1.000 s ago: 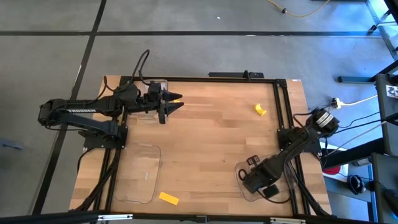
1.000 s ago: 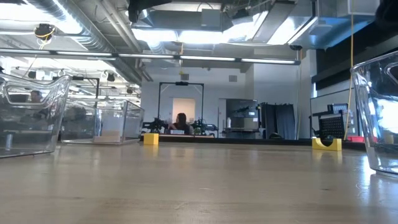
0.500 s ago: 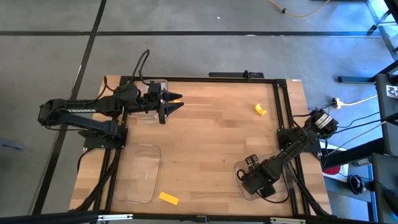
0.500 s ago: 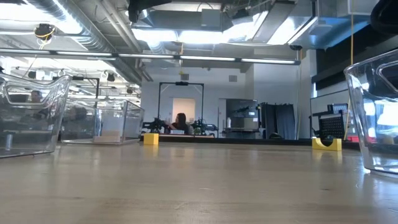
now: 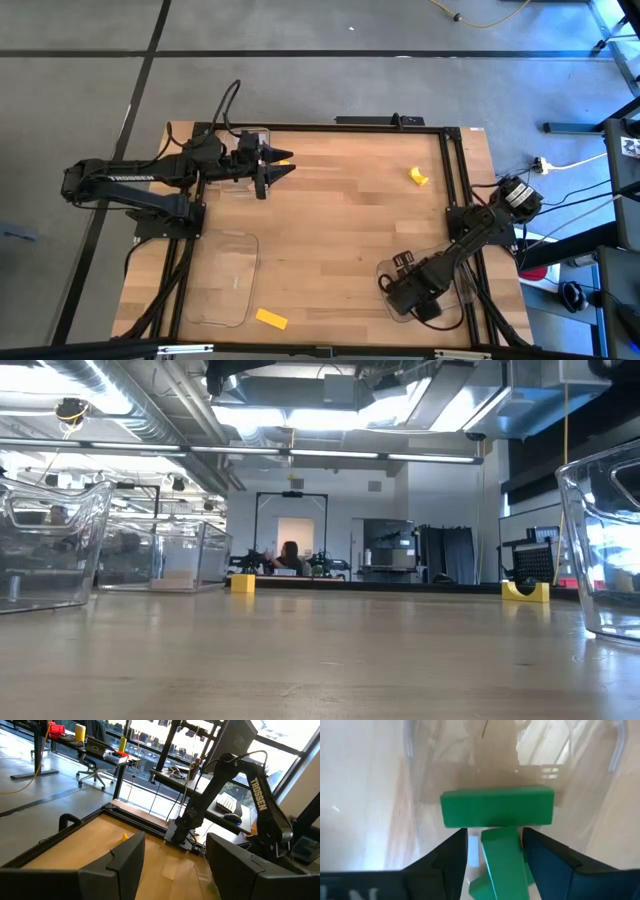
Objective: Sort & place blocks by color
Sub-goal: Put the green block into the bottom right transparent bin, then put the left yellow block into the bottom left transparent bin
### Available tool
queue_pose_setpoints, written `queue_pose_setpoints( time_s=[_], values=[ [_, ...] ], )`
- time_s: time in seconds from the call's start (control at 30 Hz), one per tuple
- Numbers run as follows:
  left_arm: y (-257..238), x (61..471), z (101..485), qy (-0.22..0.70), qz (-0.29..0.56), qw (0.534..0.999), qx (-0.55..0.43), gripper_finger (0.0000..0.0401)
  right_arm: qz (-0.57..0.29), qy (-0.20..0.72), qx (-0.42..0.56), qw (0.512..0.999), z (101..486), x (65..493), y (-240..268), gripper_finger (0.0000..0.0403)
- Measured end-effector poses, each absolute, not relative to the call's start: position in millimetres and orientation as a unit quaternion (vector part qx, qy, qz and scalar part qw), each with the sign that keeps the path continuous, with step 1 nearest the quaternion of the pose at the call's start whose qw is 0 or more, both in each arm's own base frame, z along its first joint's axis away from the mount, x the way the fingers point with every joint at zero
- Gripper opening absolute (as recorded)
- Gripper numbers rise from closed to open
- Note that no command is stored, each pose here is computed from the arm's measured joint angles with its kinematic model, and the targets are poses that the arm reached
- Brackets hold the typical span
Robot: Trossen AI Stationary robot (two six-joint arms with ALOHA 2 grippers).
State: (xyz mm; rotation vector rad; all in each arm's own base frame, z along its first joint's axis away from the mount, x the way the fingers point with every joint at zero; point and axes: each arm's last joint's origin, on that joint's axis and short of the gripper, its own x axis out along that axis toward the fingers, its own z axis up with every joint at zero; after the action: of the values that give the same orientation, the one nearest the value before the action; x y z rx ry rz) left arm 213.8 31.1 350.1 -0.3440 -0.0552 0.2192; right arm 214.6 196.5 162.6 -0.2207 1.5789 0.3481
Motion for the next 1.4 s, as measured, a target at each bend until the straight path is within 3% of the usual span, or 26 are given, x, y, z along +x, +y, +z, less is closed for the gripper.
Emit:
queue_pose_setpoints(
  time_s=[0.27,0.57,0.8,0.97,1.13,1.4],
  values=[
    [31,214,350,-0.027,0.109,0.979,-0.171,0.0202,0.124,0.718,-0.109,0.676,185,208,189,0.0192],
    [31,214,350,-0.027,0.109,0.979,-0.171,0.0202,0.077,0.670,-0.006,0.738,254,176,159,0.0193],
    [31,214,350,-0.027,0.109,0.979,-0.172,0.0202,-0.021,0.517,0.163,0.840,299,149,119,0.0193],
    [31,214,350,-0.028,0.109,0.979,-0.172,0.0202,-0.083,0.384,0.236,0.889,301,143,95,0.0193],
    [31,214,350,-0.028,0.109,0.979,-0.172,0.0202,-0.080,0.277,0.296,0.911,283,156,82,0.0193],
    [31,214,350,-0.028,0.109,0.979,-0.172,0.0202,-0.047,0.016,0.323,0.945,274,188,58,0.0193]
  ],
)
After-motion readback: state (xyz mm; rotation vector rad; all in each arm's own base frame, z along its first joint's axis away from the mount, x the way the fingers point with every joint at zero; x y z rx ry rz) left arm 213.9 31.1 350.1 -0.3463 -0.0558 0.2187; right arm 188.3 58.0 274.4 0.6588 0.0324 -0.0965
